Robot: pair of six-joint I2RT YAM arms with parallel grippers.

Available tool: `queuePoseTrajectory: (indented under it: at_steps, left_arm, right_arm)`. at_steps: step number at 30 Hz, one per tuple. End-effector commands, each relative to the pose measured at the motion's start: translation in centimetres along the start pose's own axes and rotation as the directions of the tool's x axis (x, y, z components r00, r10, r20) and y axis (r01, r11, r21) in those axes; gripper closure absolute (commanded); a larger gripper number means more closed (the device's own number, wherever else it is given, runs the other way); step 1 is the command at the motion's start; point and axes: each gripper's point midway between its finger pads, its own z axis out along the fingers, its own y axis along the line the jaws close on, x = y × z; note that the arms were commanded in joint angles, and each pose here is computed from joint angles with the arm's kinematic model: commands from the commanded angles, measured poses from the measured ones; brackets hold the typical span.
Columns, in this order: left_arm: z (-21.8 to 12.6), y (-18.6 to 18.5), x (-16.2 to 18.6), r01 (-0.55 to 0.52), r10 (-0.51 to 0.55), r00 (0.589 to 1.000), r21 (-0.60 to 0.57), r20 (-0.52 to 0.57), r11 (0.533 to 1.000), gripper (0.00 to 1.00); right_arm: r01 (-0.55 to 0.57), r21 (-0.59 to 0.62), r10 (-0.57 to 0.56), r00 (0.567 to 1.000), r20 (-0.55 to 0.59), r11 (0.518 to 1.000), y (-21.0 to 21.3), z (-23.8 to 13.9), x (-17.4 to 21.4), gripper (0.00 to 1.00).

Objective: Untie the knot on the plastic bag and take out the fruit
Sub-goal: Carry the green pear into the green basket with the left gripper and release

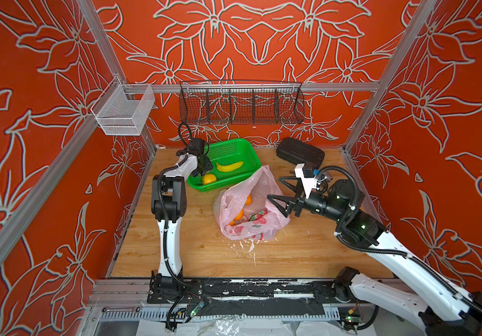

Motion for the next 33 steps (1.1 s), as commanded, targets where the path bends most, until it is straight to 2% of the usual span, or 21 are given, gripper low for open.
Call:
queuePoseTrajectory:
  at_steps: [1,5,8,10,17,22,26,29,33]
  left_arm:
    - [0.5,0.6,0.7,0.015,-0.017,0.998,-0.029,-0.054,0.999,0.31]
    - [1.3,0.7,1.7,0.015,-0.017,0.995,-0.027,-0.103,1.000,0.25]
    - [1.3,0.8,1.9,0.002,-0.005,0.993,-0.024,-0.117,1.000,0.05]
    - [1.0,0.9,1.8,0.001,-0.004,0.993,-0.024,-0.118,1.000,0.00]
    - [-2.2,0.1,0.4,0.008,-0.007,0.997,0.012,-0.080,1.000,0.02]
    - [-6.5,-0.6,-0.9,0.029,-0.027,0.999,0.054,-0.029,0.998,0.02]
    - [-10.2,-0.8,-1.5,0.043,-0.046,0.999,0.092,0.028,0.995,0.02]
    - [-13.3,-0.9,-1.5,0.054,-0.063,0.996,0.128,0.069,0.990,0.02]
    - [-18.4,-1.6,-0.7,0.071,-0.100,0.989,0.247,0.107,0.966,0.01]
  right_arm:
    - [0.030,0.008,-0.031,0.999,0.018,1.000,0.1,-0.3,-1.0,0.03]
    - [0.025,0.010,-0.025,1.000,0.011,1.000,0.0,-0.1,-0.8,0.03]
    - [0.028,0.013,-0.028,1.000,0.010,1.000,0.0,-0.3,-0.9,0.03]
    - [0.029,0.017,-0.029,1.000,0.008,0.999,0.0,-0.3,-0.9,0.03]
    - [0.007,0.038,-0.008,1.000,0.011,0.999,-0.3,-0.6,-0.9,0.03]
    - [-0.049,0.089,0.049,0.999,0.001,0.995,-1.1,-0.6,-0.9,0.03]
    - [-0.088,0.061,0.090,0.995,-0.036,0.994,-0.6,0.2,-0.8,0.04]
    - [-0.141,0.129,0.151,0.986,-0.067,0.982,-1.7,0.9,-0.6,0.05]
    - [-0.219,0.224,0.254,0.956,-0.143,0.950,-2.8,2.5,0.8,0.08]
